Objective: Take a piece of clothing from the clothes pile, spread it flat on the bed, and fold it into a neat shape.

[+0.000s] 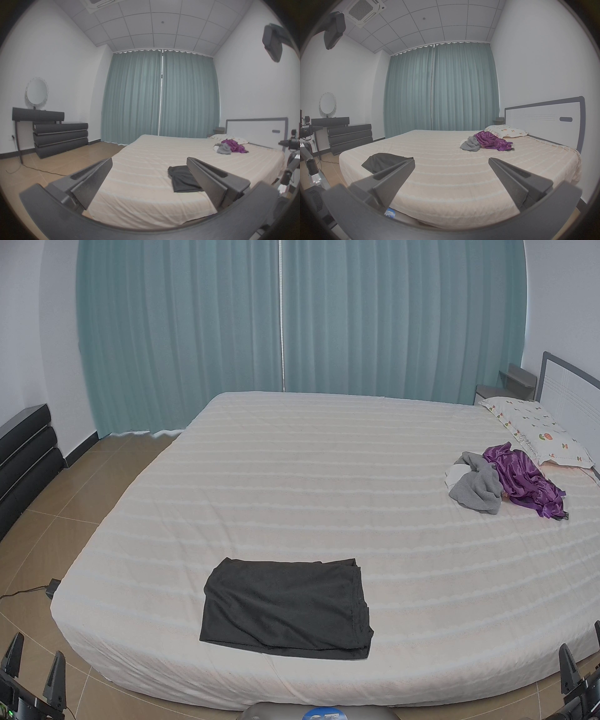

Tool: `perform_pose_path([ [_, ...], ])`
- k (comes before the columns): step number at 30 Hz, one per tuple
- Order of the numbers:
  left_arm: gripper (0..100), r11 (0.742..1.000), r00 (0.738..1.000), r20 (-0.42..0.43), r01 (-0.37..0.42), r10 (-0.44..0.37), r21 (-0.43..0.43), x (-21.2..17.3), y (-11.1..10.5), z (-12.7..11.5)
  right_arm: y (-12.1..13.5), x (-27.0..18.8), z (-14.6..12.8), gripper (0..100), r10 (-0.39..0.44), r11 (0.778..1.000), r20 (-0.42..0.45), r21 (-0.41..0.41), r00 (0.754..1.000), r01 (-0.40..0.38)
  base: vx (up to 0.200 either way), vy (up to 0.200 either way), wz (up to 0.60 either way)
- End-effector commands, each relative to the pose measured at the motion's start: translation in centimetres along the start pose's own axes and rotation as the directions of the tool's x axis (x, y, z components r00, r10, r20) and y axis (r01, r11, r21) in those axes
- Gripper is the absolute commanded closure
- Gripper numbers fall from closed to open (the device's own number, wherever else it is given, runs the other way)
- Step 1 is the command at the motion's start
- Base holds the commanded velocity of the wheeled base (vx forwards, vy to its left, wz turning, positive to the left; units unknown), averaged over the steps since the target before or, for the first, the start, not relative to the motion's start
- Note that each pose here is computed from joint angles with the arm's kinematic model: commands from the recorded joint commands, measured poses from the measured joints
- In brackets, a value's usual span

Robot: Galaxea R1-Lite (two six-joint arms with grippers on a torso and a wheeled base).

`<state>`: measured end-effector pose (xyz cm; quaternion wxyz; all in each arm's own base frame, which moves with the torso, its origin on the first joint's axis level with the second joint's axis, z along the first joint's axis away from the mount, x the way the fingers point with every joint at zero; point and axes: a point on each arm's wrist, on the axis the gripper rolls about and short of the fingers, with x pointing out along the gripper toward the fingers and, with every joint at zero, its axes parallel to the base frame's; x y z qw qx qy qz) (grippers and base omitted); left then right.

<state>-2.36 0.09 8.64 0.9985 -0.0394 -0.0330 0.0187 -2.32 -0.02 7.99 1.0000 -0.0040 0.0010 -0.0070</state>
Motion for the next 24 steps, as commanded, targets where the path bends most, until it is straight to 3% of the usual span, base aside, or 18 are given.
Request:
perform_pose_path([
  [1,0,0.998,0.999,-0.014,-0.04,0.041,0.056,0.03,0.14,-0.6,0.01,0.01,-0.39,0,0.002,1.0,-0.001,0.0,1.0,-0.002,0.0,0.0,0.0],
  [3,0,0.998,0.999,-0.03,-0.023,0.025,0.06,0.02,0.11,-0.76,0.0,0.01,-0.39,0,0.0,1.0,-0.001,0.0,1.0,0.0,0.0,0.0,0.0],
  [4,0,0.996,0.996,-0.077,0.052,-0.046,0.072,-0.03,-0.03,-1.11,0.01,0.01,-0.39,0,0.002,1.0,-0.001,0.002,1.0,-0.002,0.0,0.0,0.0],
  [5,0,0.995,0.994,-0.082,0.074,-0.069,0.061,-0.03,-0.08,-1.18,0.01,0.01,-0.39,0,0.002,1.0,-0.001,0.0,1.0,-0.002,0.0,0.0,0.0],
  [24,0,0.996,0.997,-0.07,0.04,-0.035,0.081,0.0,0.0,-1.13,0.0,0.01,-0.37,0,-0.001,1.0,0.0,0.019,1.0,0.001,0.0,0.0,0.0],
])
